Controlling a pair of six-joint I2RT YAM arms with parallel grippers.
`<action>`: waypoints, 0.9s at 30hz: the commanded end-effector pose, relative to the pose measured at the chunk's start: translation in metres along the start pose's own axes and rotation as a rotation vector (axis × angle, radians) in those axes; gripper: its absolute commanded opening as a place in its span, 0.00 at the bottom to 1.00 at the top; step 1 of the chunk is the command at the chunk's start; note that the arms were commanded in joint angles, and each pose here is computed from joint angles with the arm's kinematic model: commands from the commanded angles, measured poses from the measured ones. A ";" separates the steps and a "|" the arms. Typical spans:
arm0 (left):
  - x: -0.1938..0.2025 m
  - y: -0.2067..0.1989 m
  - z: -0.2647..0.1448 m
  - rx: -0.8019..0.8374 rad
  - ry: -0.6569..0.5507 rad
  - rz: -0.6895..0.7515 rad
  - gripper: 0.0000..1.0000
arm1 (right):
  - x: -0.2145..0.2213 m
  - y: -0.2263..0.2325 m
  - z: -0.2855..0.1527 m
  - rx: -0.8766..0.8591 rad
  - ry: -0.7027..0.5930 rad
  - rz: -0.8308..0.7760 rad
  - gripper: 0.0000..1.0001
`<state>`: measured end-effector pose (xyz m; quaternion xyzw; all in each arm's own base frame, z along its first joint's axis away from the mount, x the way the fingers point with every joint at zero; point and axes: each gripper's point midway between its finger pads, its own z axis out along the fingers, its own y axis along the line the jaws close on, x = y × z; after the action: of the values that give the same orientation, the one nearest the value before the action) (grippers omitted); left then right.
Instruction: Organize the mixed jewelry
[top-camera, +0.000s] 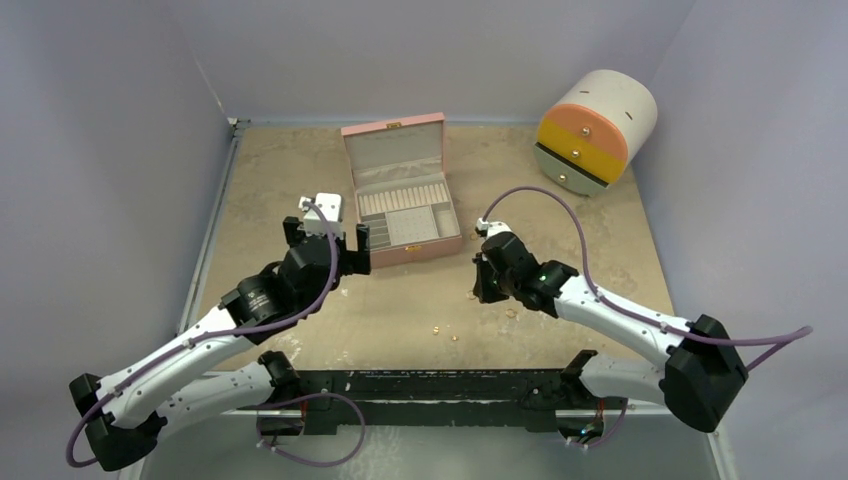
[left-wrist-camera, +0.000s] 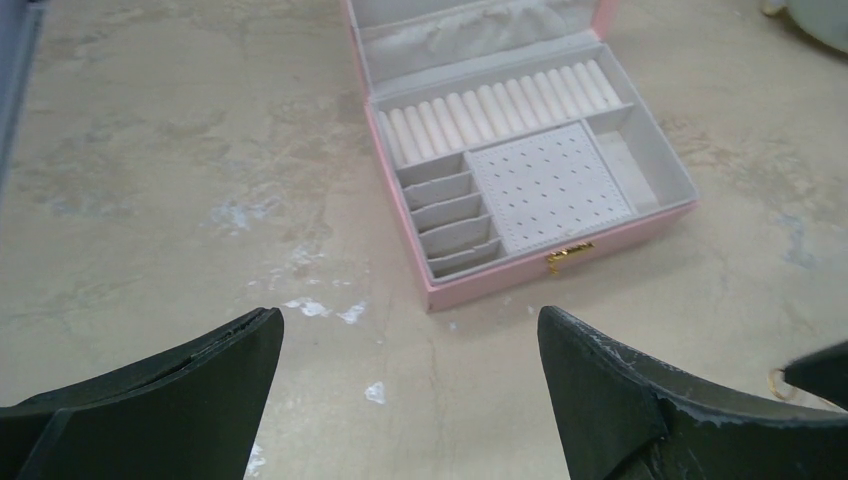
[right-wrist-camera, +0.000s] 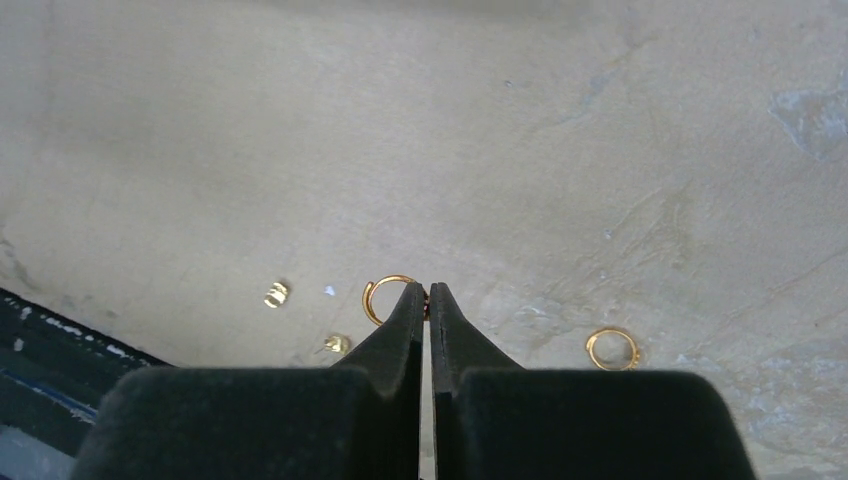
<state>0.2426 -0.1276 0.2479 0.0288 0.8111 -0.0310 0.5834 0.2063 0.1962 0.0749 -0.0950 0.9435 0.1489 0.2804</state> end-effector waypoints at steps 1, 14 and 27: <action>-0.005 -0.041 -0.006 0.188 0.024 -0.124 0.99 | -0.042 0.027 -0.019 -0.072 -0.160 -0.021 0.00; 0.017 -0.107 -0.001 0.497 0.190 -0.344 0.89 | -0.094 0.071 -0.056 -0.239 -0.344 -0.070 0.00; 0.021 -0.134 0.010 0.733 0.319 -0.655 0.71 | -0.126 0.110 -0.063 -0.299 -0.379 -0.104 0.00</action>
<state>0.2340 -0.2419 0.1978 -0.0084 0.8365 -0.3946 0.3802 0.2394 0.2688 0.1846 -0.1422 0.8622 0.2619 0.4097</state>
